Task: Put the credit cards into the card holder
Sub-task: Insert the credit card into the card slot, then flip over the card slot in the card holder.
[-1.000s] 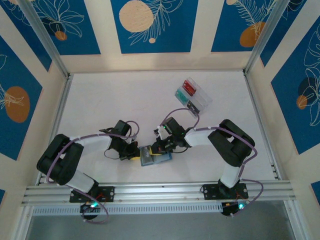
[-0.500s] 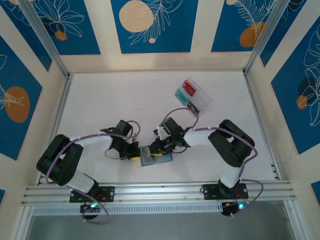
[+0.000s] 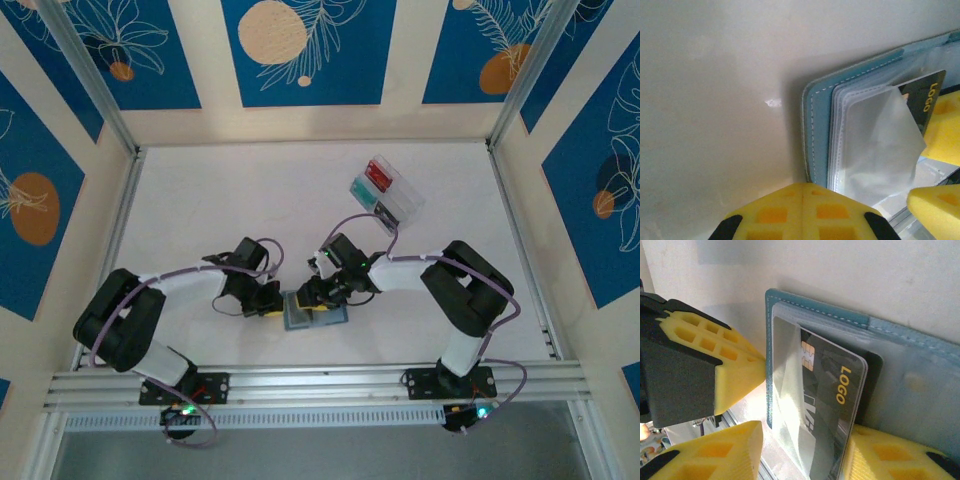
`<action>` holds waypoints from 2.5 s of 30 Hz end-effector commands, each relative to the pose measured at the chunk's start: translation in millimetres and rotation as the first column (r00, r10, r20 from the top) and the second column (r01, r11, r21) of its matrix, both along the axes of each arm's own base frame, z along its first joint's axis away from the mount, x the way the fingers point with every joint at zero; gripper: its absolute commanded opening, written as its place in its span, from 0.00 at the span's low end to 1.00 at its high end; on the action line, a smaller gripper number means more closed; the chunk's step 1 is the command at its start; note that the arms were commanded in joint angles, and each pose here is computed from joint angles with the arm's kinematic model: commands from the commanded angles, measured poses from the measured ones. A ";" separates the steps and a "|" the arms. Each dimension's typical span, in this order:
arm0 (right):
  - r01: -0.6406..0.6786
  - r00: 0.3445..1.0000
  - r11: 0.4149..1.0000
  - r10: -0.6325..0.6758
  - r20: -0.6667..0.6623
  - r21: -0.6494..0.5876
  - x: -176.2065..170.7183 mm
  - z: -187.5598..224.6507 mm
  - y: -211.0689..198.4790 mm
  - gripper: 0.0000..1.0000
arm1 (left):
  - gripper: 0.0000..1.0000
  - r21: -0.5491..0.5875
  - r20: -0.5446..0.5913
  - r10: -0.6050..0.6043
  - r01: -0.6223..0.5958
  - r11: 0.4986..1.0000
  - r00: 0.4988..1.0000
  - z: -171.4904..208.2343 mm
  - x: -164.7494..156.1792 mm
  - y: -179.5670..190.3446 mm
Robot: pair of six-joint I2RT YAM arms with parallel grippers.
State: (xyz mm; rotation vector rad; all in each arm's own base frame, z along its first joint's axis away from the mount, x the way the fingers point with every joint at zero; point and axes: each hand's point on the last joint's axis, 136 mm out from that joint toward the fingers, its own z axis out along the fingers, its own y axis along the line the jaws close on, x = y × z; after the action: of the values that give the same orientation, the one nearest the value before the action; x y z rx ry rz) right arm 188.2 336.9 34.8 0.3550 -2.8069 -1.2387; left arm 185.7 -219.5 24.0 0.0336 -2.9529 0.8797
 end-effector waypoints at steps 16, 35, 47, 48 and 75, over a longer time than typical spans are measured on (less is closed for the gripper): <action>0.007 0.995 0.989 0.007 0.096 -0.147 5.7 20.5 -17.9 0.56 | 0.00 -0.094 0.114 -0.041 0.051 0.994 0.993 55.9 17.3 -17.5; 0.091 0.979 0.880 0.007 0.204 -0.467 19.3 6.2 -76.5 0.44 | 0.00 -0.103 0.071 -0.110 0.117 0.988 0.991 32.6 17.9 -52.9; 0.044 0.967 0.854 0.094 0.238 -0.519 34.4 0.4 -70.9 0.44 | 0.00 -0.056 0.026 -0.117 0.119 0.991 0.993 3.1 8.0 -43.4; 0.039 0.967 0.852 0.100 0.236 -0.522 34.4 -1.3 -70.5 0.44 | 0.00 -0.051 0.024 -0.119 0.120 0.991 0.993 1.6 7.1 -42.2; 0.002 0.956 0.809 0.170 0.237 -0.587 22.2 -9.4 -63.2 0.00 | 0.00 -0.005 0.002 -0.127 0.127 0.992 0.992 -13.8 -2.5 -30.1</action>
State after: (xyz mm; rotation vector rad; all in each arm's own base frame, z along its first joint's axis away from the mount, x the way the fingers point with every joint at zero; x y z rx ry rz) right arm 214.1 270.9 23.5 0.6215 -3.1914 -0.2681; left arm 197.3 -261.1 27.2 -0.1447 -2.9277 0.9688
